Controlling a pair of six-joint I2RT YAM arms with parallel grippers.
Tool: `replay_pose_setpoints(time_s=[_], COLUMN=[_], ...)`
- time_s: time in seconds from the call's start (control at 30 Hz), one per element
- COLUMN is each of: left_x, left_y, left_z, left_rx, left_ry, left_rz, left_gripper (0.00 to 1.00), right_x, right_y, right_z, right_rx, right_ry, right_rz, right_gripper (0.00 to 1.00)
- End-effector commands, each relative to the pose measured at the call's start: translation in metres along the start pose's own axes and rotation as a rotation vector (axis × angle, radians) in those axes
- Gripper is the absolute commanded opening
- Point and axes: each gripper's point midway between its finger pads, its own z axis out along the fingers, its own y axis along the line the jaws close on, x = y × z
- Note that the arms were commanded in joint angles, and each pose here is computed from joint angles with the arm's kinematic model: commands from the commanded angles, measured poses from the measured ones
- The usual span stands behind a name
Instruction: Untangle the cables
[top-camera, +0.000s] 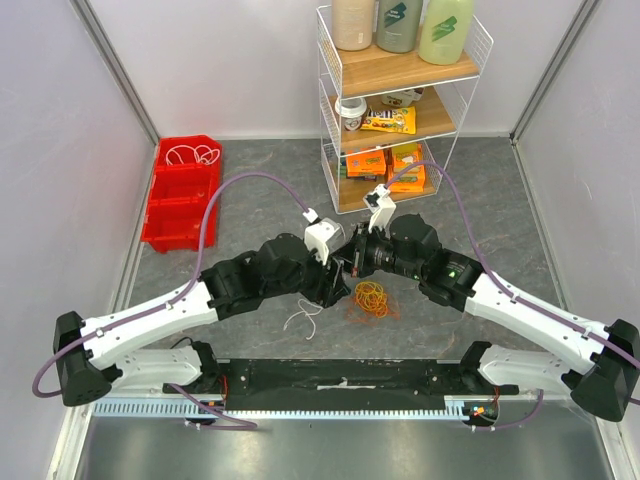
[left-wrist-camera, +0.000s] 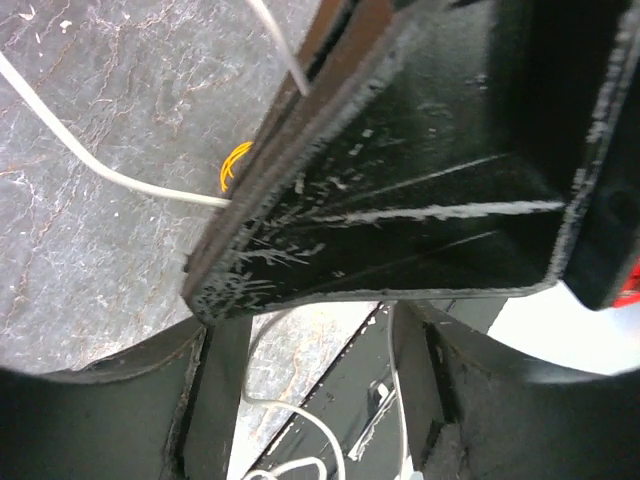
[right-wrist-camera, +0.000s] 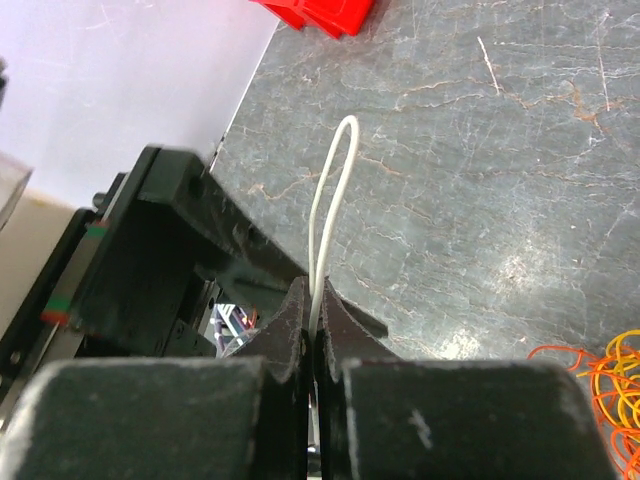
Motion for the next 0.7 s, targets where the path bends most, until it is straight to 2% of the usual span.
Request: replay_pose_setpoints(time_s=[0.0,0.03,0.13,0.3,0.4,0.47,0.57,0.67], left_x=[-0.0290,-0.0284,-0.0267,-0.0304,-0.0331,-0.0320,-0.0302,-0.0287], left_y=[-0.0028,-0.0031,-0.0037,-0.0064,-0.0070,-0.0065,-0.0046,-0.0061], left_z=[-0.0067,-0.0085,-0.0108,-0.0110,-0.0126,-0.0131,-0.0151,-0.0166], left_rx=[-0.059,-0.066,-0.079,-0.077,-0.077,-0.081,-0.088,-0.079], left_ry=[-0.099,-0.103,-0.113,-0.118,-0.126,-0.123,-0.116,-0.114], left_rz=[0.030,0.033,0.039,0.039,0.036,0.038,0.030,0.028], left_gripper=[0.54,0.50,0.45,0.27,0.22,0.22,0.32,0.36], right_x=[-0.0226,-0.0224,-0.0218,-0.0241,-0.0250,-0.0227,-0.0228,-0.0239], right_y=[0.0130,0.0118,0.0101,0.0116,0.0087,0.0063,0.0080,0.0108], right_z=[-0.0074,-0.0080,-0.0076,-0.0087,-0.0105,-0.0109,-0.0118,-0.0130], right_rx=[-0.016,-0.010,-0.003,-0.006,0.009,0.017,0.010,0.000], right_ry=[-0.076,-0.077,-0.075,-0.085,-0.092,-0.088,-0.087,-0.088], right_rz=[0.005,0.005,0.008,0.014,0.011,0.010,0.011,0.010], right_gripper=[0.00,0.00,0.00,0.00,0.00,0.00,0.00,0.00])
